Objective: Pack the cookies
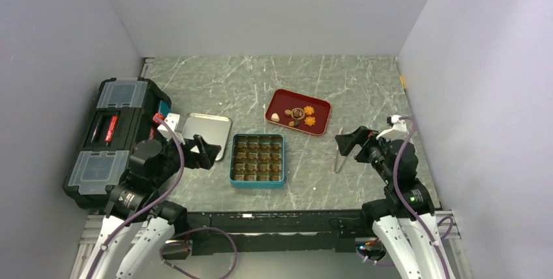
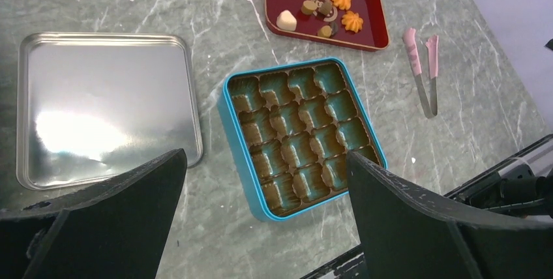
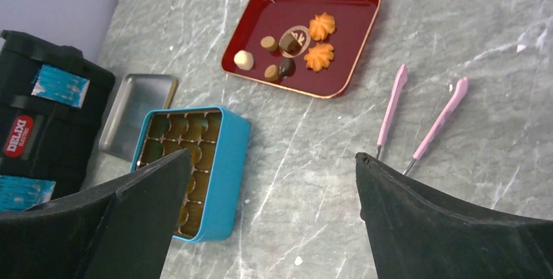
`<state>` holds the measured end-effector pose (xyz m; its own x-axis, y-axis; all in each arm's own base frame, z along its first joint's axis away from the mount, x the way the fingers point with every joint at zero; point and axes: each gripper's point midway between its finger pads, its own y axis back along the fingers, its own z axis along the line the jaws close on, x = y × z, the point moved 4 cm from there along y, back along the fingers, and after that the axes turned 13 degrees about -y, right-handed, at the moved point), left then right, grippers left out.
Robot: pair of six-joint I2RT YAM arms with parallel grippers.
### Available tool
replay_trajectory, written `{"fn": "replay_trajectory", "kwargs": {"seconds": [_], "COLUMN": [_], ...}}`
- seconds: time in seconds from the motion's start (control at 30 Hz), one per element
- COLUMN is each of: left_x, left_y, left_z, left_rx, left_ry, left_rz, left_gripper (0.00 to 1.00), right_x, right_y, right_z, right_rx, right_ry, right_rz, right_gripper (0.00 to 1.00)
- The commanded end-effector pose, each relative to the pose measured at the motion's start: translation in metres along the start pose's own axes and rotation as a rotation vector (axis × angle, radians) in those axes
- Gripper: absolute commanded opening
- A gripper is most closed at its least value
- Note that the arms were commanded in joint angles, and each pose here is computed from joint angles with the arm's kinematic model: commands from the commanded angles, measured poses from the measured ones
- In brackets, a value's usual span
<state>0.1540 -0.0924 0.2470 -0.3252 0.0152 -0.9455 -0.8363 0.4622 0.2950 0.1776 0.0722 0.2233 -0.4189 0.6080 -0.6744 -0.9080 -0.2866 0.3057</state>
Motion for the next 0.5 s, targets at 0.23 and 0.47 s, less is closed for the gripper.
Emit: {"fn": "replay_trajectory", "kwargs": {"seconds": [0.23,0.47], "left_x": [-0.0066,-0.0081], "left_y": [0.0057,0.0097], "left_z": [-0.0023,-0.0004], "left_rx": [0.006,-0.012], "left_ry": [0.004,0.006], "left_rz": [-0.026,-0.046], "left_gripper": [0.99,0.99], "right_x": [-0.0212,-0.0210], "right_y": [0.0138,0.0117], "right_z": [0.0115,0.0106], "right_rx": [0.001,-0.001], "right_ry": [0.025,0.057], "right_rz": [-0.068,-0.063], "right_gripper": [1.00,1.00]}}
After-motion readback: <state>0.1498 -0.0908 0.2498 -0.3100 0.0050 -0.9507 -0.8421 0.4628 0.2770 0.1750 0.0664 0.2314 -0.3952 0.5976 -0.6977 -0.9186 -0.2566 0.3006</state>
